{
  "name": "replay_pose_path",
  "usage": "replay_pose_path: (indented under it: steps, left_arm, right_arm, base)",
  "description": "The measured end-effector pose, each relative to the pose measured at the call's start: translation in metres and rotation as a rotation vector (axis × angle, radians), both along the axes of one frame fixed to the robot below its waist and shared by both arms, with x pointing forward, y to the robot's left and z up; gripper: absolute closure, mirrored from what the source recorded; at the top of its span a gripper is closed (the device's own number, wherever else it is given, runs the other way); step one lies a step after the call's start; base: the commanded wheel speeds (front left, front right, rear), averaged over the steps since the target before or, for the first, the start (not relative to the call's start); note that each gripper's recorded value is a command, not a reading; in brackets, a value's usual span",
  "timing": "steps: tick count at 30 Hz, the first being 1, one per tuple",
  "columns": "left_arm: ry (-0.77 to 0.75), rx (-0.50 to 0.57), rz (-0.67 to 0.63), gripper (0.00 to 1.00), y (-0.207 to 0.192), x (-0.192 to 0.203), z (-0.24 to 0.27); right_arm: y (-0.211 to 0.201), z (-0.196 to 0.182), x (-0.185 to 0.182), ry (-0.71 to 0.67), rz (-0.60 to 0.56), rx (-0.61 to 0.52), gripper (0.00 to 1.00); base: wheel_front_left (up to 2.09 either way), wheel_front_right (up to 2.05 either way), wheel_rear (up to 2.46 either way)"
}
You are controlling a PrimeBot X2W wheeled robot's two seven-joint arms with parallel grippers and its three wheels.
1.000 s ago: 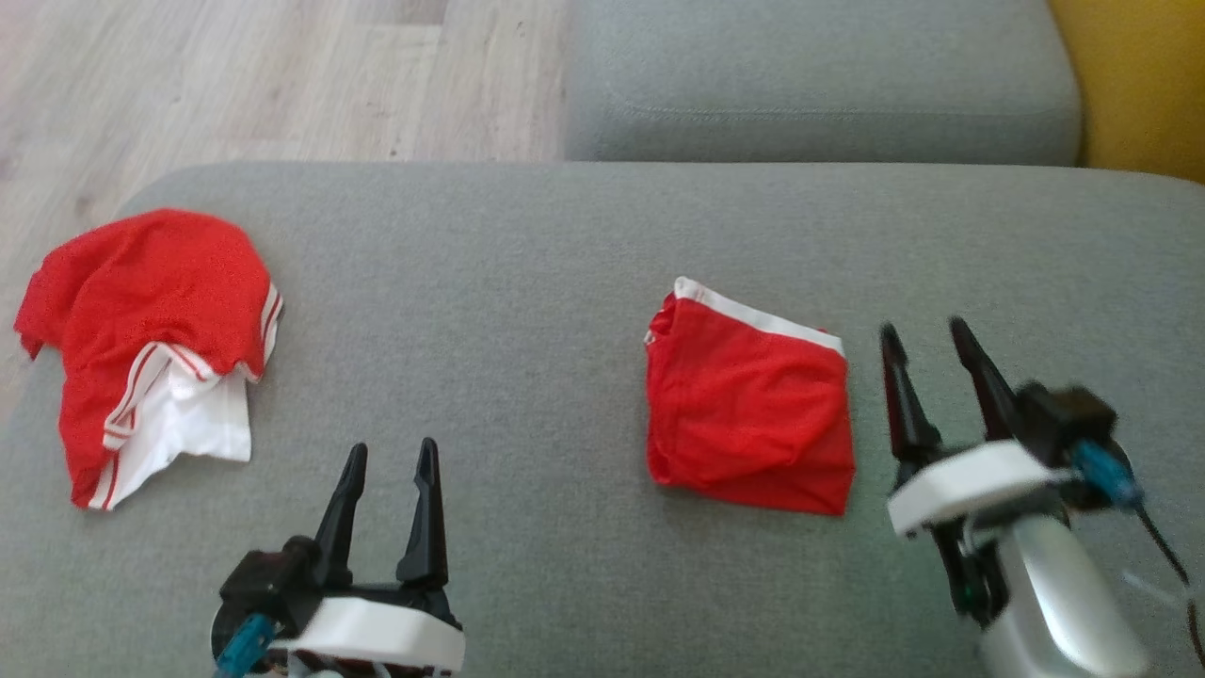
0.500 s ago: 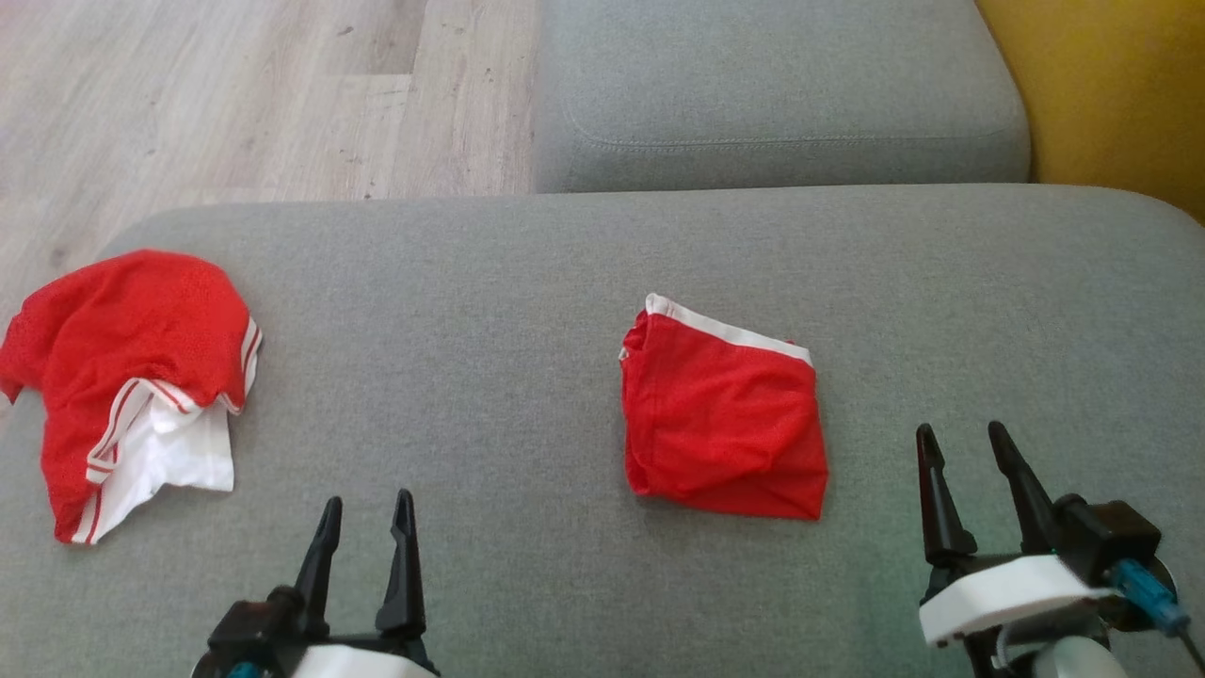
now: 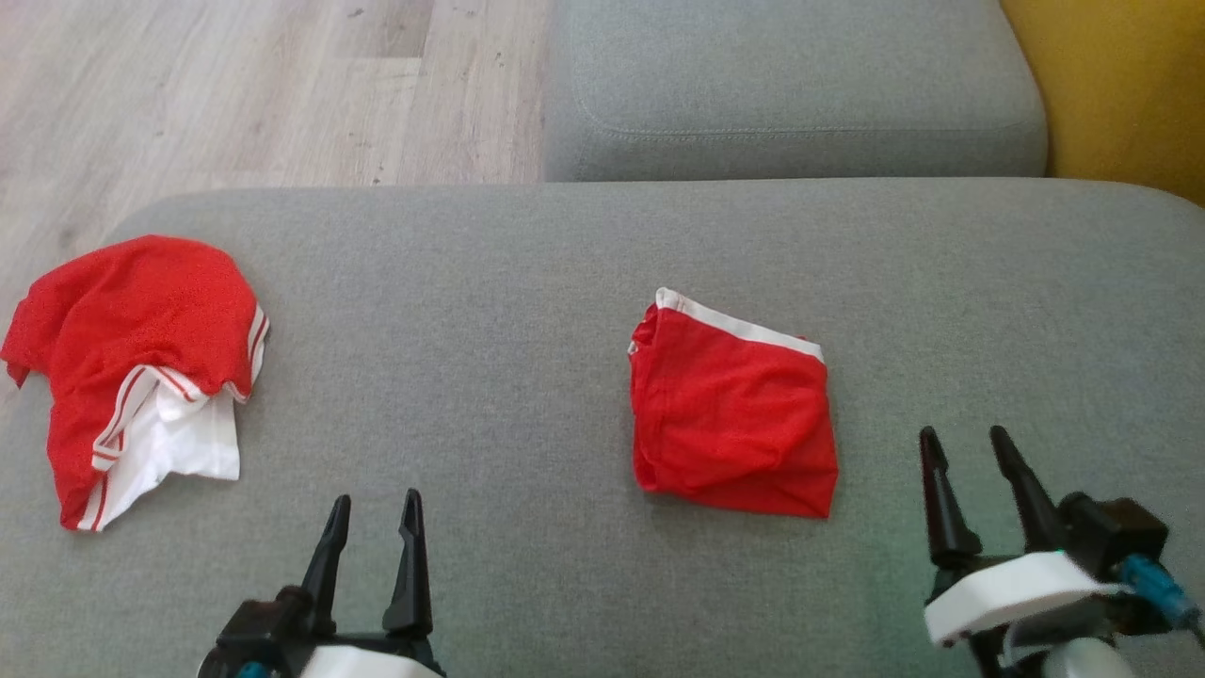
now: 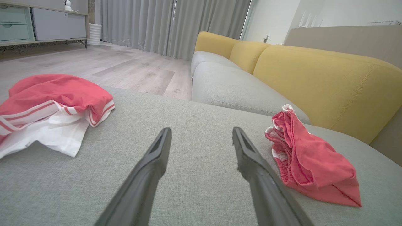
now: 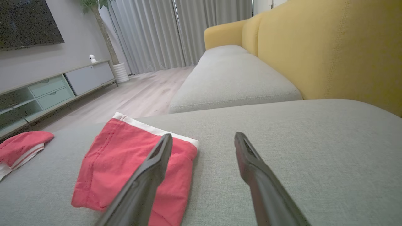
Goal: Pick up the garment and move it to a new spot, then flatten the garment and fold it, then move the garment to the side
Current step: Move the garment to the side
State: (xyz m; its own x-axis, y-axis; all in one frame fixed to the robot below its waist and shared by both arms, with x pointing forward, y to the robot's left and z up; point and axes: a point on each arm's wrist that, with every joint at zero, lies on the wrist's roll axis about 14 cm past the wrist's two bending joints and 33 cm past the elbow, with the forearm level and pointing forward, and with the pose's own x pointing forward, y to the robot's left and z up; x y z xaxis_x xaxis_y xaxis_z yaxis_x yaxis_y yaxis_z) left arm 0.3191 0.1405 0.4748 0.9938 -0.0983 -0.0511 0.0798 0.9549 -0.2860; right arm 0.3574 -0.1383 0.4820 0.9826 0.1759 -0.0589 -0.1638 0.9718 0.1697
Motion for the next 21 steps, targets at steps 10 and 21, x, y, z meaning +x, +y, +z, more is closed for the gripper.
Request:
replay_pose_path:
  steps: [10,21]
  left_arm:
    - [0.002,-0.005,0.016,0.00,0.003,0.003,-0.001]
    - [0.038,-0.013,0.103,0.00,0.024,0.006,-0.011]
  right_arm:
    - [-0.005,0.010,0.047,0.078,-0.008,-0.038,0.00]
    - [0.026,-0.064,0.076,0.421,0.081,-0.067,0.00]
  base:
    - [0.00,0.00,0.00]
    - [0.00,0.00,0.00]
